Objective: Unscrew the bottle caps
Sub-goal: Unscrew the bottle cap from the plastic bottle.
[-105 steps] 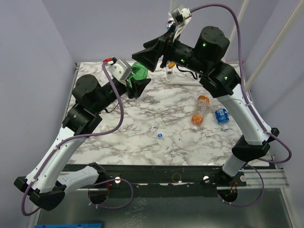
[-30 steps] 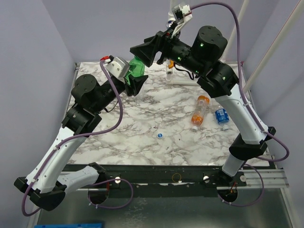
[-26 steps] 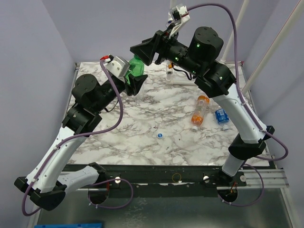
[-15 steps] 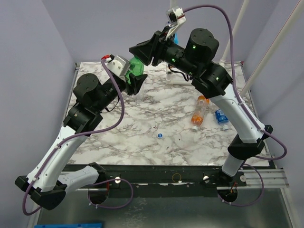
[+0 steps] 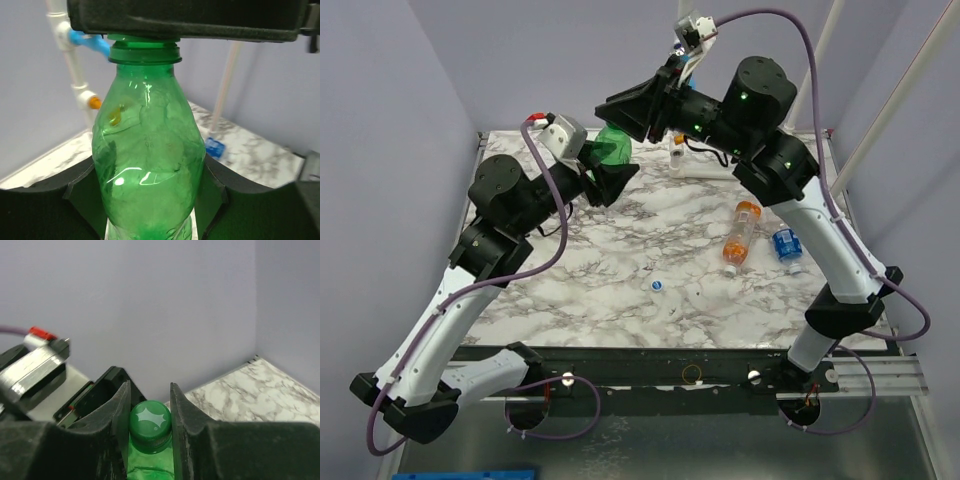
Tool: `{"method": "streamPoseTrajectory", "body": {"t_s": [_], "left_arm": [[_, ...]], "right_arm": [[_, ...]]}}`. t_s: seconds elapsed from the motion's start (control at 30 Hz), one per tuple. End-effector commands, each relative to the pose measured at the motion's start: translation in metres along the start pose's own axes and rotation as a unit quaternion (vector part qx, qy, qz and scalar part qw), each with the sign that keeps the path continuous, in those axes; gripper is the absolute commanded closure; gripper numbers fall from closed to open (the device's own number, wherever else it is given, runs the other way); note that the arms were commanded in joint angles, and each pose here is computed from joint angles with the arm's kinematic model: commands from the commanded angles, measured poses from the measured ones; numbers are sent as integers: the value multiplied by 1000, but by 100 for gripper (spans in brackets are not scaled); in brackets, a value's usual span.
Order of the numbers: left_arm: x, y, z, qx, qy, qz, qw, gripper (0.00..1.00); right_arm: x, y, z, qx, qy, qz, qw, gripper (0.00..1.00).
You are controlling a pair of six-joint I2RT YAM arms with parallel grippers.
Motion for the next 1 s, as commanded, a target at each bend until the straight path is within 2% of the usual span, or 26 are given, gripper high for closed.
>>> {"method": "streamPoseTrajectory", "body": {"t_s": [0.0,0.07,0.13,0.2,0.27,0.37,0.53,0.6,0.63,0.7,0.73,0.77,0.83,0.9,0.97], "left_arm": [[26,-57,-24,69,16,231,970,100],[35,-70,-29,96,36,294,950,100],[42,-79,-33,111,56,344,931,100],[48,-86,-35,122,74,381,914,100],[52,-88,-37,126,84,401,904,100],[53,-89,-38,123,85,409,900,100],[55,-90,-38,121,86,415,898,100],[55,-90,-38,118,85,415,898,100],[54,-89,-38,115,83,413,900,100],[53,-88,-37,107,75,404,906,100],[52,-86,-36,101,69,396,910,100],[50,-84,-35,94,62,383,917,100],[44,-77,-33,80,43,343,935,100],[36,-67,-31,62,24,291,954,100],[29,-55,-28,41,7,235,971,100]], "right_arm": [[36,41,-22,57,-13,-224,973,99],[57,57,-21,69,-7,-349,935,100],[73,65,-20,57,11,-441,895,99],[82,67,-21,51,29,-504,862,99],[88,69,-19,49,42,-540,839,99],[91,69,-16,54,52,-559,826,99],[89,68,-18,56,56,-560,825,99],[88,64,-19,49,57,-550,832,99],[86,62,-22,49,51,-538,840,93],[80,52,-28,44,32,-488,871,51],[79,49,-32,39,23,-449,892,43],[72,43,-36,46,4,-389,920,30],[67,33,-42,47,-15,-289,956,14],[64,24,-46,47,-28,-215,975,1],[63,18,-48,40,-39,-177,983,0]]}}
Point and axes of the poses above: each gripper's point midway between its finger pads, its own x axis back along the fingers, its own y axis along the line the jaws close on, z = x × y, the point moved 8 cm from there along x, back along the fingers, and after that the axes turned 6 degrees about x, right-handed, at the moved point
